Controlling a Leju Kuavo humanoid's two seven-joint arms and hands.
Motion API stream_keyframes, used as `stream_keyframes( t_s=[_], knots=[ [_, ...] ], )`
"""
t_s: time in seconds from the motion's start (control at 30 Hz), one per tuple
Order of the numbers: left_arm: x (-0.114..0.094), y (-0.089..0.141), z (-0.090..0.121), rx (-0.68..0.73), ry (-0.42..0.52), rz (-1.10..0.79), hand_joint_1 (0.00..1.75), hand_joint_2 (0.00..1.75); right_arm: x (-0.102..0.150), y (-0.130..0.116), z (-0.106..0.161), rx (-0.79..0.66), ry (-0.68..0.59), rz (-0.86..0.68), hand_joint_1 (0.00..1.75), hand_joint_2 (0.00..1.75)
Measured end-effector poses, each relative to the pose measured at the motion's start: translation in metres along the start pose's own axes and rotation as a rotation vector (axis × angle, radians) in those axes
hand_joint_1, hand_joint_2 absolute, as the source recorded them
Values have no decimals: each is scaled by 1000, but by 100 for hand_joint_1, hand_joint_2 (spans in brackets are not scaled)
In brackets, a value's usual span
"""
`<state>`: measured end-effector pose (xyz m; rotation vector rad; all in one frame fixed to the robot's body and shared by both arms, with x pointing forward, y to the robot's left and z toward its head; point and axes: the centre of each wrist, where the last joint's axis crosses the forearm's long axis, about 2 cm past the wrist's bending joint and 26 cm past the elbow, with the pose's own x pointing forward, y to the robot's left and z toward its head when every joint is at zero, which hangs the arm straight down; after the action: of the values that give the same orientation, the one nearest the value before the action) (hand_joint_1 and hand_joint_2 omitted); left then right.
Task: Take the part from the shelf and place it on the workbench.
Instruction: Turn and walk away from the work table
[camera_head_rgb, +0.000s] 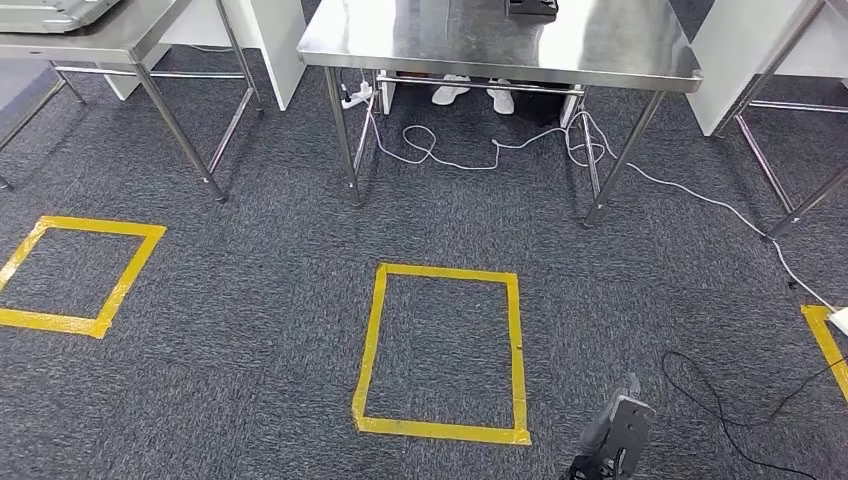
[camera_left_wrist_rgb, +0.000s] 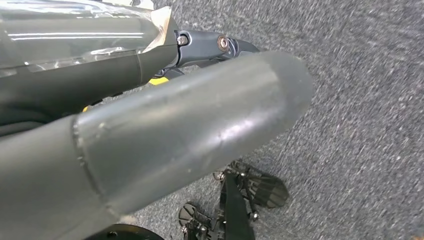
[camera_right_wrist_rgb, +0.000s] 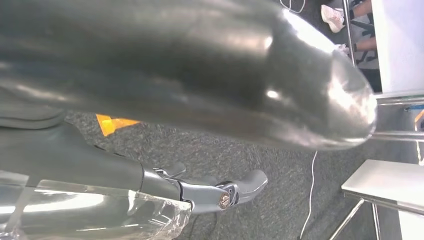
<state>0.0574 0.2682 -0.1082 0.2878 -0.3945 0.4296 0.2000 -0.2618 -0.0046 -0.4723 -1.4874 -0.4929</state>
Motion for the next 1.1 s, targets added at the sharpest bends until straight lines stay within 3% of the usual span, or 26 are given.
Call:
stream_keyframes(
  t_s=[0.67,1.1],
  knots=[
    [-2,-2,1,2,-1,-2,0,0,-3,-4,4,6,-5,26,0,0],
    [-4,-5,3,-5,4,-2,0,0,-24,-7,-2,0,137,-5,0,0]
  ],
)
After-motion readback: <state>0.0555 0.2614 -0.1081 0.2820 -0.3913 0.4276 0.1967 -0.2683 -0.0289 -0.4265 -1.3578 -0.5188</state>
